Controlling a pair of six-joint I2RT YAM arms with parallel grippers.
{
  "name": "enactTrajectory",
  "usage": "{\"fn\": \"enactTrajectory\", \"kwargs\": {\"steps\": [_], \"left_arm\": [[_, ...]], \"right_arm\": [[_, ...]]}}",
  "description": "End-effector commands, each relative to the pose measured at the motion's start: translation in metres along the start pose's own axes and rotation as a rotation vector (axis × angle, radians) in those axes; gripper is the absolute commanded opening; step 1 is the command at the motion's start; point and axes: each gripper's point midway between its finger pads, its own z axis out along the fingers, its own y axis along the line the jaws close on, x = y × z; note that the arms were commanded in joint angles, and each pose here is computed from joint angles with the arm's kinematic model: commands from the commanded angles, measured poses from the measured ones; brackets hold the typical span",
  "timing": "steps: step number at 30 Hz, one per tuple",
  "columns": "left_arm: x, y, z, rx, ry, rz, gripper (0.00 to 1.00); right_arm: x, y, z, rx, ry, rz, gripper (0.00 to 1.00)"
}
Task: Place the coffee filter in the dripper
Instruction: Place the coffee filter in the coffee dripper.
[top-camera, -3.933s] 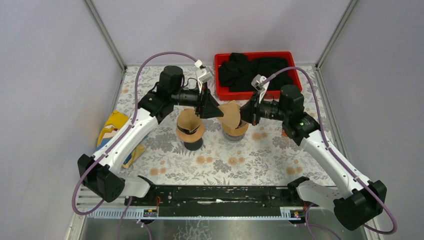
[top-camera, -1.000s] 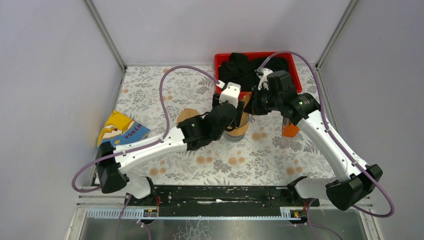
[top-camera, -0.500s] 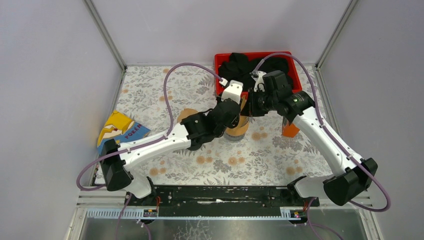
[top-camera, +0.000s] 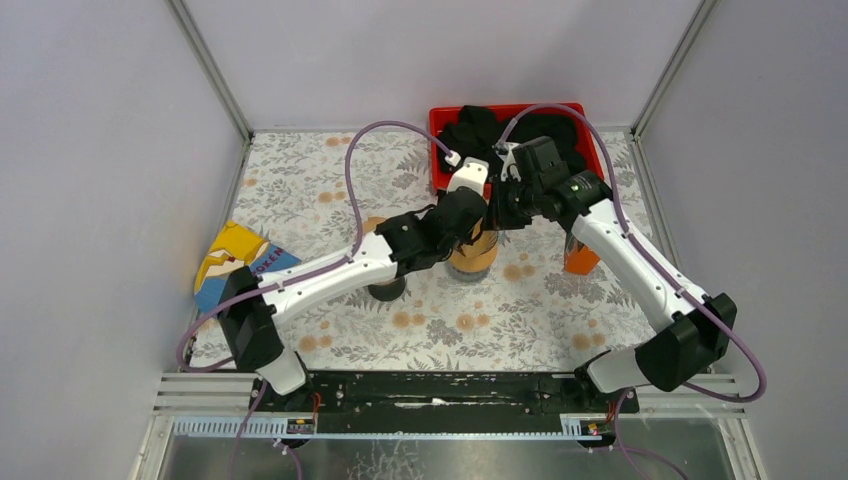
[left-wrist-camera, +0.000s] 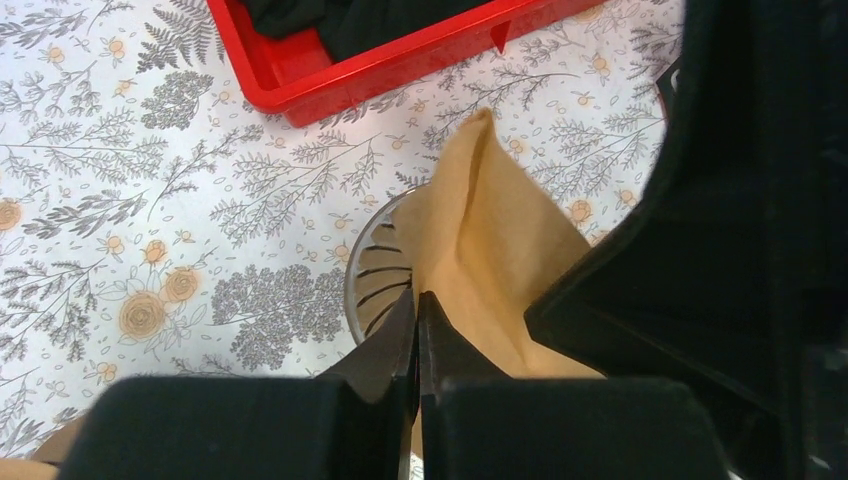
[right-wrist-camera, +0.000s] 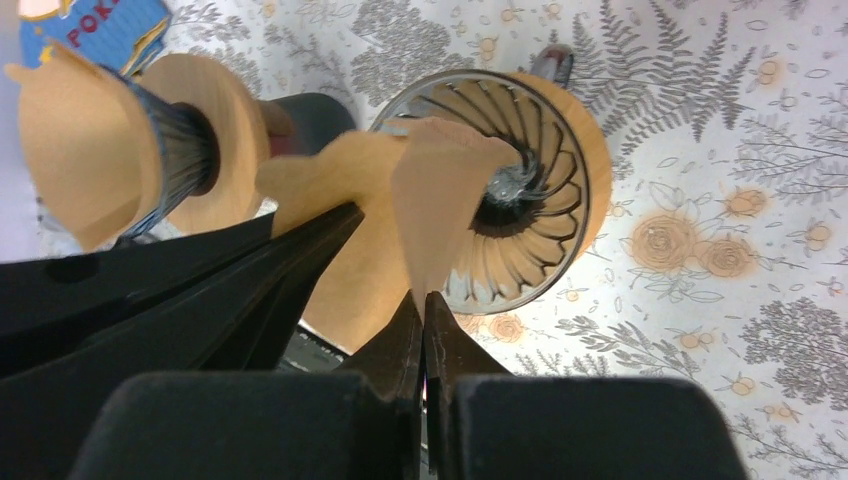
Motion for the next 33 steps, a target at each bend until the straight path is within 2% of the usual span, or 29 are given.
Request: {"fn": "enactTrajectory", "kwargs": {"steps": [1,8,16,22,33], "left_arm": [[-0.009,-0.001,0.001,0.008,0.018,-0.017,0.02],[-0.009,-0.004,0.005,0.021,0.067,-0.02,0.0],[-0.007,-0.008,0.008,0.047,0.109,-0.048,0.0],[0.003,-0.003,0.016,0.061,0.165,-0.079,0.0],[0.013,0.002,0.023,0.062,0.227,-0.067,0.02]], "right_arm": [[-0.017,-0.005,-0.006,0.066,-0.055,-0.025,0.02],[-0.026,-0.02,-0.007,0.16,-0.091,-0.019,0.12],[-0.028,-0.022,0.003,0.155,-0.103,-0.018,0.32],[-0.025,-0.026,0.014,0.165,-0.083,-0.018,0.42],[-0.018,-0.05,0.027,0.268,-0.048,-0.039,0.54]]}}
